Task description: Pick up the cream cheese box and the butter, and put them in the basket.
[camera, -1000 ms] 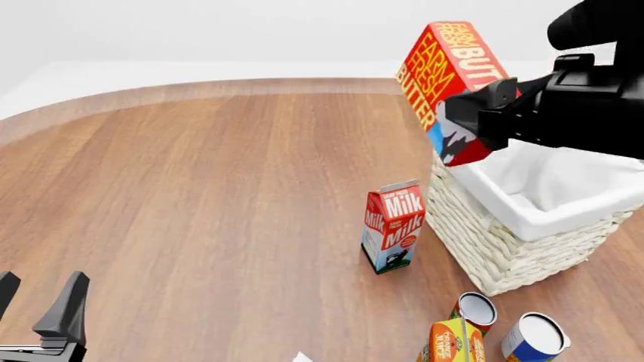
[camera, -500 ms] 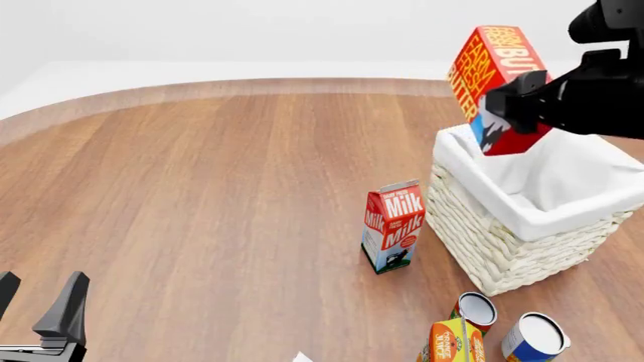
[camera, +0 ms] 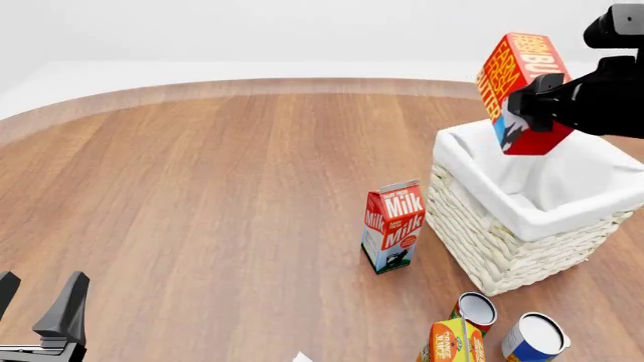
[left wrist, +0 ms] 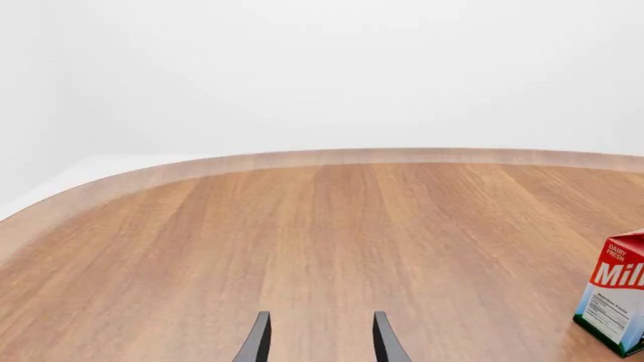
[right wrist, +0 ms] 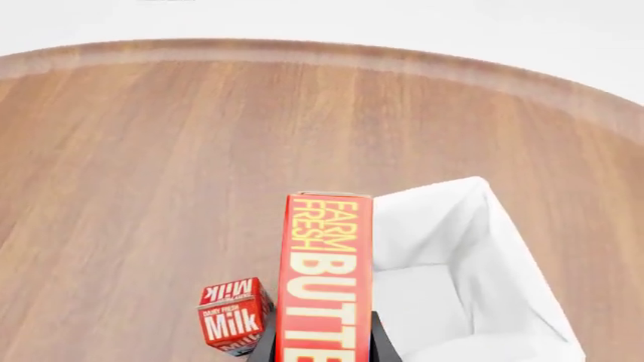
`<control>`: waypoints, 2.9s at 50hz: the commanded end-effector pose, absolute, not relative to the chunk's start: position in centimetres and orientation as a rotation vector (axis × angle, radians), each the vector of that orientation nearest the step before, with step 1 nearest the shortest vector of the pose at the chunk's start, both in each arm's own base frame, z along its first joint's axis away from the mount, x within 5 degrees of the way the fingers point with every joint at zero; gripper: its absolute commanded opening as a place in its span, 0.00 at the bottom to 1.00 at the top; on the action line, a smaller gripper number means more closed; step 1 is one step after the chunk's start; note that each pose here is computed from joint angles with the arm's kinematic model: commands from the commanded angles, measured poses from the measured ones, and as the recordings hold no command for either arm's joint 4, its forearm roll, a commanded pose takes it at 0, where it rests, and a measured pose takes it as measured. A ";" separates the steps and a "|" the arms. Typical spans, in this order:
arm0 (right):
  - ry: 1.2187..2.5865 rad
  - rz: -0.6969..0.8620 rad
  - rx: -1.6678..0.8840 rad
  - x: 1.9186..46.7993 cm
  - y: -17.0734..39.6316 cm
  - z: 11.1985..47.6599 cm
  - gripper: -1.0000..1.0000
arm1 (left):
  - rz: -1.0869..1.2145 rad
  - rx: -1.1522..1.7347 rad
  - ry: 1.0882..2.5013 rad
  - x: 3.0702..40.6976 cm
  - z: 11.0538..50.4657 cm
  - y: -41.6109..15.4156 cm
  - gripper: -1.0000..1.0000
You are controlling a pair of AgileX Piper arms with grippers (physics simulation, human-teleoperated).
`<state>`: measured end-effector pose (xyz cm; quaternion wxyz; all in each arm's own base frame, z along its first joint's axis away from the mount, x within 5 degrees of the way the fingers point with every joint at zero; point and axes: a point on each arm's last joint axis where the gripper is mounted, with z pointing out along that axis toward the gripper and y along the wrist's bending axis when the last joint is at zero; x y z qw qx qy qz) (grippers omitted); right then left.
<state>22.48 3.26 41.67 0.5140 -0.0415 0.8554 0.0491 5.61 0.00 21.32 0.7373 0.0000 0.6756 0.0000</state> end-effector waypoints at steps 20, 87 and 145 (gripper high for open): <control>2.034 0.122 0.117 23.9 1.0 41.0 0.00 | 0.000 0.000 1.484 5.6 21.3 0.0 1.00; 2.068 0.176 0.334 24.5 -0.4 35.0 0.00 | 0.000 0.000 1.484 5.6 21.3 0.0 1.00; 2.074 0.170 0.370 26.2 -0.9 33.6 0.00 | 0.000 0.000 1.484 5.6 21.3 0.0 1.00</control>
